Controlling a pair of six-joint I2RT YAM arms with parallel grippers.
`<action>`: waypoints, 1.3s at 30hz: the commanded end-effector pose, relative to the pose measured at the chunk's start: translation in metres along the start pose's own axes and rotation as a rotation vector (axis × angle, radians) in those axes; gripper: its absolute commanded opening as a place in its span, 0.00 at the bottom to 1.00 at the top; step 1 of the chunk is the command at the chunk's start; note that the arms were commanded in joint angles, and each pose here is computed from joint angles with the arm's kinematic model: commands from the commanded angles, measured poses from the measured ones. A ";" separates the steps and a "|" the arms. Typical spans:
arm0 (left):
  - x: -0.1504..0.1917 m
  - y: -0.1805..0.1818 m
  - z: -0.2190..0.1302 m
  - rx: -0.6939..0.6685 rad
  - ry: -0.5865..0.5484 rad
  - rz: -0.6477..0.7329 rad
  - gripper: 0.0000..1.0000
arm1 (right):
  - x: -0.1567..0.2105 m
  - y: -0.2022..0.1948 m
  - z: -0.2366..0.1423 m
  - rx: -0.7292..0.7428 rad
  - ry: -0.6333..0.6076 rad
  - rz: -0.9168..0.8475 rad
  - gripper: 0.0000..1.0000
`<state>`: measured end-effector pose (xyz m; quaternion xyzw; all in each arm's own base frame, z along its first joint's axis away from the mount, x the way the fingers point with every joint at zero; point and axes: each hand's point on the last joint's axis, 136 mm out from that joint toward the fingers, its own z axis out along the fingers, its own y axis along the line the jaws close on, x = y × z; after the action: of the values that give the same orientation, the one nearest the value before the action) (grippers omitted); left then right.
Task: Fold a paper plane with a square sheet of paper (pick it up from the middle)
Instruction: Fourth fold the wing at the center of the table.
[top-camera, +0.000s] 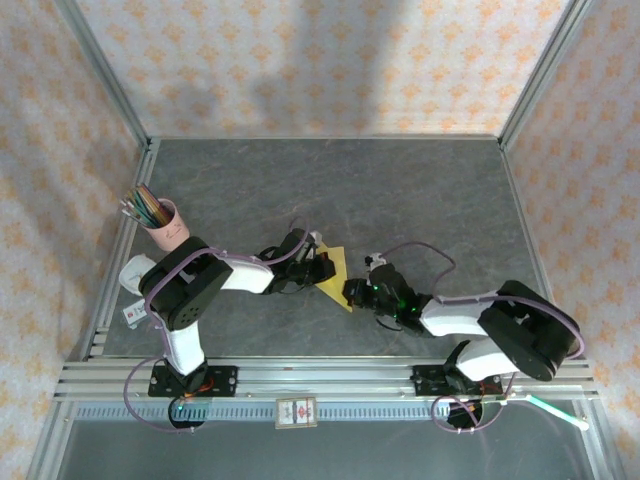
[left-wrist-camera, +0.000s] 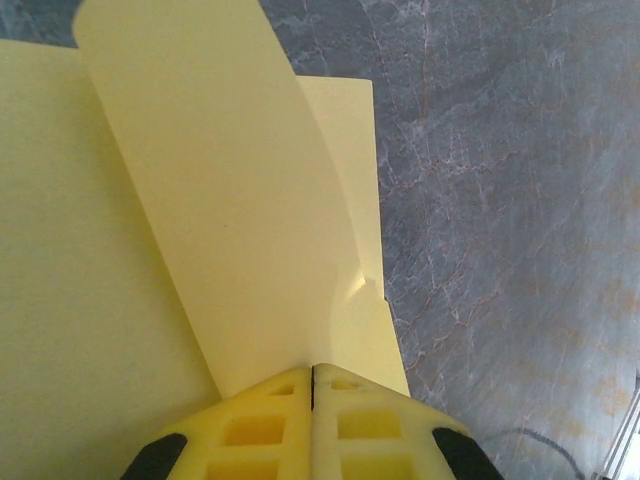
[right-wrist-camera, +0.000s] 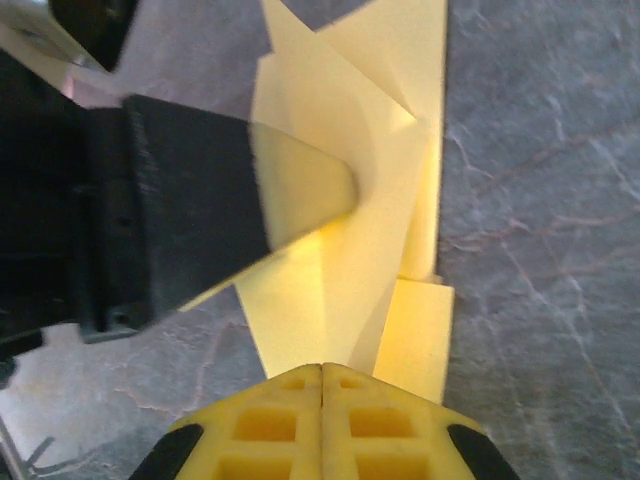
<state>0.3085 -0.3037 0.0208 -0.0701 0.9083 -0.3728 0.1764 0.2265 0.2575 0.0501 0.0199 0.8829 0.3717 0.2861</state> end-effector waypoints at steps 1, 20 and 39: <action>-0.002 0.022 0.004 -0.079 -0.007 0.001 0.00 | -0.006 0.014 -0.003 -0.017 -0.012 -0.058 0.06; -0.003 0.021 0.003 -0.084 -0.006 0.008 0.00 | 0.014 -0.002 0.021 0.072 0.084 -0.084 0.04; -0.017 -0.006 -0.003 -0.035 -0.022 0.053 0.08 | 0.050 -0.046 0.009 0.181 0.189 -0.065 0.01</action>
<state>0.3109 -0.3049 0.0222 -0.0556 0.9141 -0.3609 0.1763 0.2172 0.2689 0.0198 -0.0205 0.9107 0.3299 0.2478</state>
